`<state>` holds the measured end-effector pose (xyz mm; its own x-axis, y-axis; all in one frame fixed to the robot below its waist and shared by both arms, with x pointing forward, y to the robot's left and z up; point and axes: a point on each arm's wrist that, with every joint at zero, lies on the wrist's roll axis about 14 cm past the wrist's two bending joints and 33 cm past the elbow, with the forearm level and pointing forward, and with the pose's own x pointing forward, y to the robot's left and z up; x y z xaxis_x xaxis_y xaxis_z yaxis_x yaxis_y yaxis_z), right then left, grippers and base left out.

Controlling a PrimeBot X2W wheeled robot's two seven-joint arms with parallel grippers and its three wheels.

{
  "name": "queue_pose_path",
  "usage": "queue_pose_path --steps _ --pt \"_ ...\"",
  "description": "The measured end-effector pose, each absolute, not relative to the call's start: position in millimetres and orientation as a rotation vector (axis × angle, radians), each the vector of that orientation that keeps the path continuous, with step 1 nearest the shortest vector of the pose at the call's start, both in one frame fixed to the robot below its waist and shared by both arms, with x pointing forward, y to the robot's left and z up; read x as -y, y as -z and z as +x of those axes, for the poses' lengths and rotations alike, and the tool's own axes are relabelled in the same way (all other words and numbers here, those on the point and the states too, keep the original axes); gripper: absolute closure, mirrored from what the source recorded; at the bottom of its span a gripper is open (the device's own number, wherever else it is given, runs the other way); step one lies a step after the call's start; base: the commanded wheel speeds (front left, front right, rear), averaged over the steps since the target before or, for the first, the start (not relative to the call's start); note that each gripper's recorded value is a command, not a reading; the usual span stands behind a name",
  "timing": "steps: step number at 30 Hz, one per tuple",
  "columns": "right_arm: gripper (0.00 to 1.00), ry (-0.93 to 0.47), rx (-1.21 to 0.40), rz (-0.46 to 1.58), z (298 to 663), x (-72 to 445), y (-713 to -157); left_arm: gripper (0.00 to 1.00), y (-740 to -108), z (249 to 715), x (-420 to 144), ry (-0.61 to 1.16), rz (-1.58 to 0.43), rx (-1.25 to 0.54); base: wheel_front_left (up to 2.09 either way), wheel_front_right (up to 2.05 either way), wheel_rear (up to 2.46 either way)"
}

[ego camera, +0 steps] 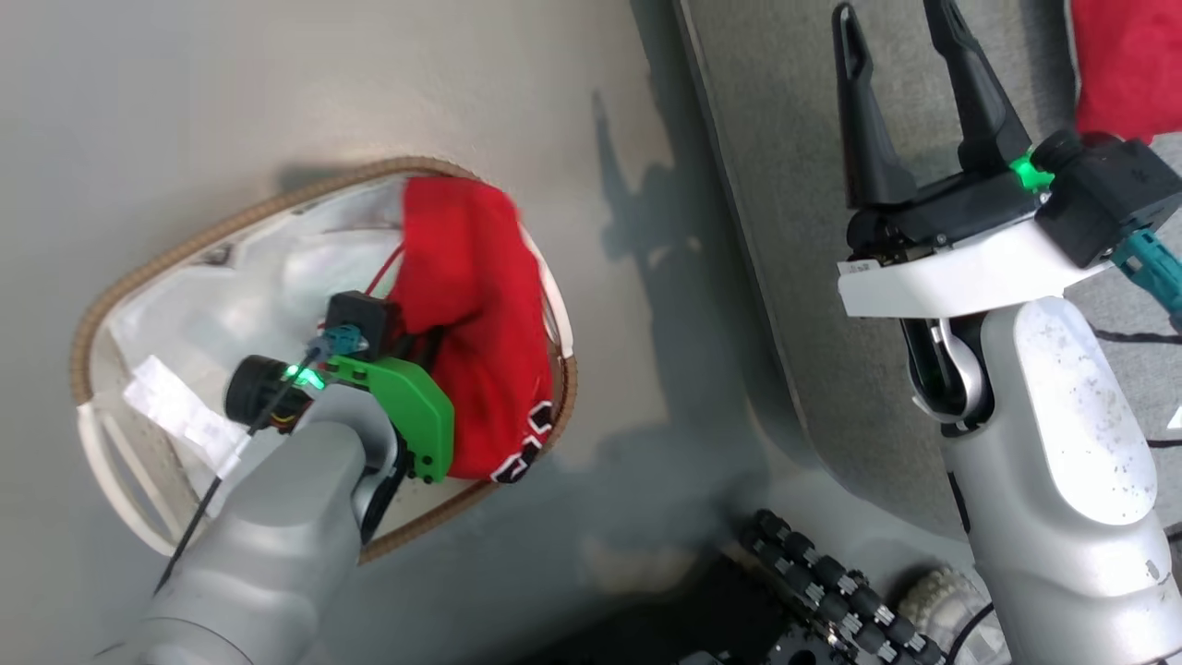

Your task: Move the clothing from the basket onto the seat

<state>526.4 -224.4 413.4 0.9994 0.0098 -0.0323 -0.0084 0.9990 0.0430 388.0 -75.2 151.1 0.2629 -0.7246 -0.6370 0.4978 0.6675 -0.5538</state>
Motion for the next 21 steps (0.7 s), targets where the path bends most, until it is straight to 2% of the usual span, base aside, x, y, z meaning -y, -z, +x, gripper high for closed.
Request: queue_pose_path --steps 6,21 --pt "0.0 -0.004 -0.007 0.041 516.0 222.6 -434.0 1.0 -188.3 393.5 71.5 0.805 -0.292 -0.943 0.0 0.0 0.0" --pt "0.0 -0.026 0.045 0.071 475.1 203.4 -477.8 1.0 -303.2 411.5 51.1 0.71 -0.355 -0.654 0.0 0.0 0.0"
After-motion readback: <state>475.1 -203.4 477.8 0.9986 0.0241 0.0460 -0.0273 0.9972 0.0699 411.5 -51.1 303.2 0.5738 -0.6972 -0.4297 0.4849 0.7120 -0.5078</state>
